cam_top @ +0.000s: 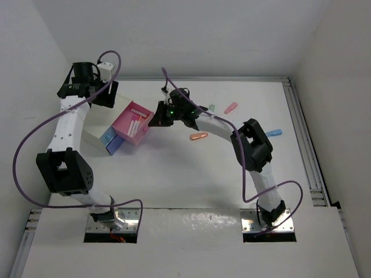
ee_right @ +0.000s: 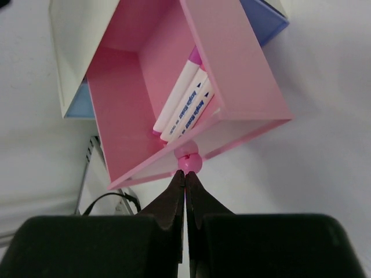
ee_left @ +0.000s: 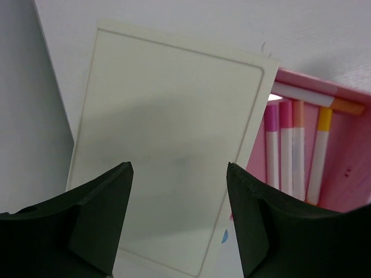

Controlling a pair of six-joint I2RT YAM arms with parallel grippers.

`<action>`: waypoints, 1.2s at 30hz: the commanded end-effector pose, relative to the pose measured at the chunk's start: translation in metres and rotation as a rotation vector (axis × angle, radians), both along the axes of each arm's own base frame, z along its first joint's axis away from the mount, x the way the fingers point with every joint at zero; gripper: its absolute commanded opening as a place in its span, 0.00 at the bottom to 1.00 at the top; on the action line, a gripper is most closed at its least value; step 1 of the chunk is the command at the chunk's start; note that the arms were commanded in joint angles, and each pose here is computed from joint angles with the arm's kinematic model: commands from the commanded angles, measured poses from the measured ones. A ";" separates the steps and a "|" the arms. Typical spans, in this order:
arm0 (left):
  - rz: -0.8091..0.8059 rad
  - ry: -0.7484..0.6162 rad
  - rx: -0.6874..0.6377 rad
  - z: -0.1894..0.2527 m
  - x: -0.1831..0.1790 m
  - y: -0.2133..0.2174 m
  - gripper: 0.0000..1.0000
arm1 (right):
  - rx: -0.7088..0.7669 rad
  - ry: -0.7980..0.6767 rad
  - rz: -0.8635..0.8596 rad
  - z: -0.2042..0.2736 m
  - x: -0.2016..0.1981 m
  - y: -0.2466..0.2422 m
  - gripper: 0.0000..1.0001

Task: Sort the stationery into containers
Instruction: Close the drawer in the storage box.

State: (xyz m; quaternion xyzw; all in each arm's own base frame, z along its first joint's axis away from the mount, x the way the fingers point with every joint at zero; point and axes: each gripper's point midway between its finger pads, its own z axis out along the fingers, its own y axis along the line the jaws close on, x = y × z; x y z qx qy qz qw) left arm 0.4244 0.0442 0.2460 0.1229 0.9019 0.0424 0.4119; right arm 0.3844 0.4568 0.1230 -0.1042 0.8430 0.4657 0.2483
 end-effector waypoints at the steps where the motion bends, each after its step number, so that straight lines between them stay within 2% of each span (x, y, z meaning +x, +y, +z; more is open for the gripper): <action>1: -0.007 0.055 0.091 -0.017 -0.004 0.011 0.72 | 0.093 -0.045 -0.045 0.029 0.017 0.015 0.00; 7: 0.004 0.123 0.165 -0.048 -0.003 0.012 0.72 | 0.101 -0.014 -0.046 0.018 0.013 0.023 0.00; 21: -0.078 0.192 0.121 -0.072 -0.004 -0.004 0.73 | 0.135 -0.019 -0.045 0.007 0.022 0.047 0.00; 36: -0.104 0.232 0.096 -0.087 -0.009 -0.009 0.73 | 0.324 -0.133 -0.107 0.016 0.043 0.101 0.00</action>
